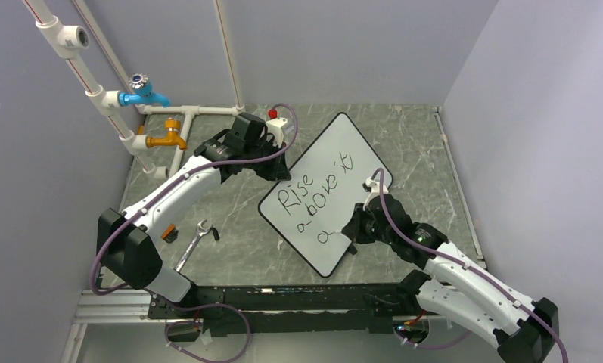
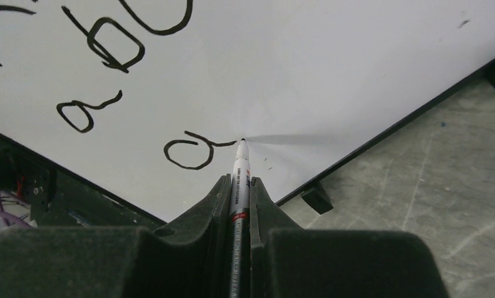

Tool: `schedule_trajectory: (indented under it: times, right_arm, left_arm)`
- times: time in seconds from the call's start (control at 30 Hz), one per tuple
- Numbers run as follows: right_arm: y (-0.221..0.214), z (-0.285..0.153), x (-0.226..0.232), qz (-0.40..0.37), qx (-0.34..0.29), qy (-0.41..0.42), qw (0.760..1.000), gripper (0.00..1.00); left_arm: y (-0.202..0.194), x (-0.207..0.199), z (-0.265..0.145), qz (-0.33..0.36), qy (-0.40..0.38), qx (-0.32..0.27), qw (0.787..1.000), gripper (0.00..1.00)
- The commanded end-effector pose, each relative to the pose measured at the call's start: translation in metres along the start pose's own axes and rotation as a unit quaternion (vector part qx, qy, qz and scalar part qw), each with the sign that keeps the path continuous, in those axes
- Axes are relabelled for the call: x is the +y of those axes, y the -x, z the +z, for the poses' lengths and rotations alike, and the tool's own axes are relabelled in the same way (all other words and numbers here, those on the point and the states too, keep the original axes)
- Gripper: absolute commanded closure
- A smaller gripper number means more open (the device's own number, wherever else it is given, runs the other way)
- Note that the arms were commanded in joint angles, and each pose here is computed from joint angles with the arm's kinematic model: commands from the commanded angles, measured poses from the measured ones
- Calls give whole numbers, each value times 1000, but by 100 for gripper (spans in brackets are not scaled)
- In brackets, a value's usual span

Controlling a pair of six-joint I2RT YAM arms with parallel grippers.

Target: Write a sentence on the whiteboard

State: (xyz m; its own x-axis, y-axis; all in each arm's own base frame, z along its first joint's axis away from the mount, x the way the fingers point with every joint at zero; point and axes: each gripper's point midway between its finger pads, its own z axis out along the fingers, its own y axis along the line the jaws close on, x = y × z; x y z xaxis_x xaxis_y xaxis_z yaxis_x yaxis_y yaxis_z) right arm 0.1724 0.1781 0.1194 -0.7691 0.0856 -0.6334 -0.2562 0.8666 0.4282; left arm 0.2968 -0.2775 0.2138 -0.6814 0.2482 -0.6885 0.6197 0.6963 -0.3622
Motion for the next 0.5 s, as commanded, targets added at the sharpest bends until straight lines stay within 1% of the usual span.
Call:
schedule_trajectory:
  times: [0.0, 0.1, 0.17, 0.33, 0.4, 0.47]
  right_arm:
    - [38, -15, 10, -5, -51, -10, 999, 100]
    - [68, -29, 27, -17, -91, 9, 996, 100]
    - [93, -43, 41, -34, -129, 29, 991, 100]
    - [143, -74, 65, -54, -230, 64, 970, 100]
    - [149, -74, 67, -56, -243, 68, 966, 100]
    - [145, -67, 67, -56, -235, 68, 968, 100]
  left_arm:
    - [5, -5, -11, 41, 1, -16, 999, 100]
    - [7, -6, -14, 43, 1, -21, 999, 100]
    - [8, -6, -15, 44, 2, -23, 999, 100]
    - [10, -7, -19, 46, 1, -28, 999, 100]
    - [11, -9, -20, 46, -1, -31, 998, 100]
    - [12, -10, -22, 47, -4, -33, 998, 100]
